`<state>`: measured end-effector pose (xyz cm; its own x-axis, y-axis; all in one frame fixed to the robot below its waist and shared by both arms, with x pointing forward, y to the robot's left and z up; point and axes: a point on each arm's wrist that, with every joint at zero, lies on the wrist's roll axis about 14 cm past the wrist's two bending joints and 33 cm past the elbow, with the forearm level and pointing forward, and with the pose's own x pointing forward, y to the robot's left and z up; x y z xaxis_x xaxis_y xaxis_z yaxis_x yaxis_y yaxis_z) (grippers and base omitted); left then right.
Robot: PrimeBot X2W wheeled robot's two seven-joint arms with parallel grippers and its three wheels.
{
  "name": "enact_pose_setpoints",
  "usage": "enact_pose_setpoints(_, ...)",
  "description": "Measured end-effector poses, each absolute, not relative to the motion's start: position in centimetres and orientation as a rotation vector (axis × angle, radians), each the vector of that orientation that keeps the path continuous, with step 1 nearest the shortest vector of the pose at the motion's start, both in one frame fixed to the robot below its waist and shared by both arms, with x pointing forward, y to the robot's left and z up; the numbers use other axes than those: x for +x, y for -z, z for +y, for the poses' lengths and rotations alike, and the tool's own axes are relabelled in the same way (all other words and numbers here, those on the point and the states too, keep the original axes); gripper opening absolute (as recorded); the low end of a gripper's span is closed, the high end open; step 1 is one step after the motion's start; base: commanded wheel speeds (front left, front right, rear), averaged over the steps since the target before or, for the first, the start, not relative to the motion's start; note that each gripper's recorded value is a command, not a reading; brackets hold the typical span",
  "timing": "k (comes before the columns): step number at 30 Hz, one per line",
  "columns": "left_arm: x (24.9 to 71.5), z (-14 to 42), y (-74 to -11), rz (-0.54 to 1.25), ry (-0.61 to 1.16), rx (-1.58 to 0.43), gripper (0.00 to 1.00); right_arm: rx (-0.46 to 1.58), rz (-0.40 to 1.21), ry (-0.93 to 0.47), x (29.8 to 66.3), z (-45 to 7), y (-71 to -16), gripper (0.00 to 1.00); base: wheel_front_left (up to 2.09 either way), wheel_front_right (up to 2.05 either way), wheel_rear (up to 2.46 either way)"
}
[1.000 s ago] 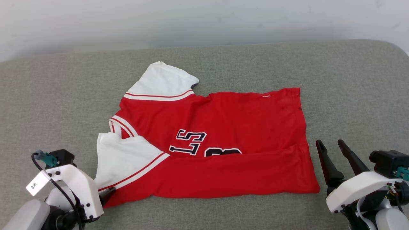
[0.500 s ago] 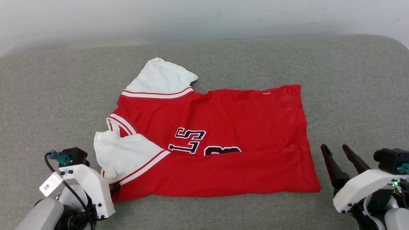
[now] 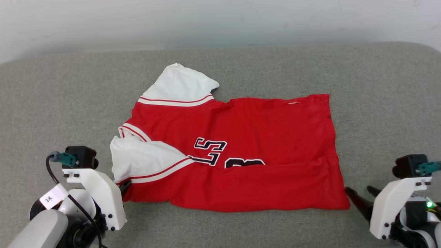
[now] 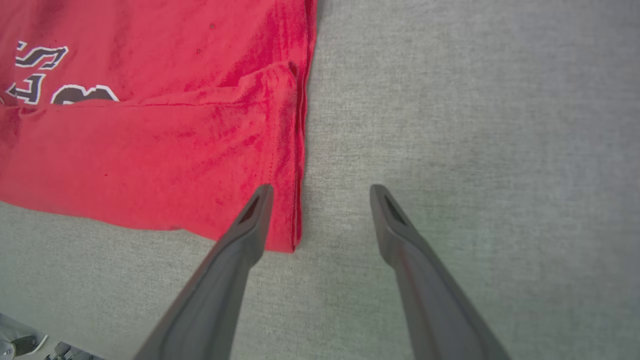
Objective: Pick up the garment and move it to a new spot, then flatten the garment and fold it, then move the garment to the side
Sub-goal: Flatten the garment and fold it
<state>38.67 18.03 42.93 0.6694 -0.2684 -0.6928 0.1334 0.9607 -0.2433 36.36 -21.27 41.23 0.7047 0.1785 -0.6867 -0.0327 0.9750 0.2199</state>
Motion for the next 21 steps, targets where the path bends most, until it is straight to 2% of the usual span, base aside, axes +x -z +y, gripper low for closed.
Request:
enact_pose_setpoints(11,38.8,17.9,-42.0,0.818,0.218,-0.196,0.0,0.221,0.995,-0.242,35.3,-16.5,-36.9,1.0,0.0,0.0,0.0)
enact_pose_setpoints(12,38.8,17.9,-42.0,0.82,0.216,-0.198,0.0,0.224,1.006,-0.247,35.2,-16.3,-36.7,0.72,0.0,0.0,0.0)
enact_pose_setpoints(13,38.8,17.9,-41.9,0.82,0.215,-0.199,0.0,0.224,1.015,-0.249,35.1,-16.2,-36.4,0.32,0.0,0.0,0.0)
enact_pose_setpoints(14,38.8,17.9,-41.8,0.821,0.213,-0.201,0.0,0.226,1.02,-0.251,35.1,-16.2,-36.3,0.09,0.0,0.0,0.0)
enact_pose_setpoints(15,38.8,17.9,-41.8,0.82,0.213,-0.202,0.0,0.229,1.023,-0.251,35.2,-16.1,-36.3,0.0,0.0,0.0,0.0)
enact_pose_setpoints(21,39.1,17.7,-42.3,0.786,0.217,-0.202,0.0,0.23,0.988,-0.252,36.0,-16.2,-36.8,0.0,0.0,0.0,0.0)
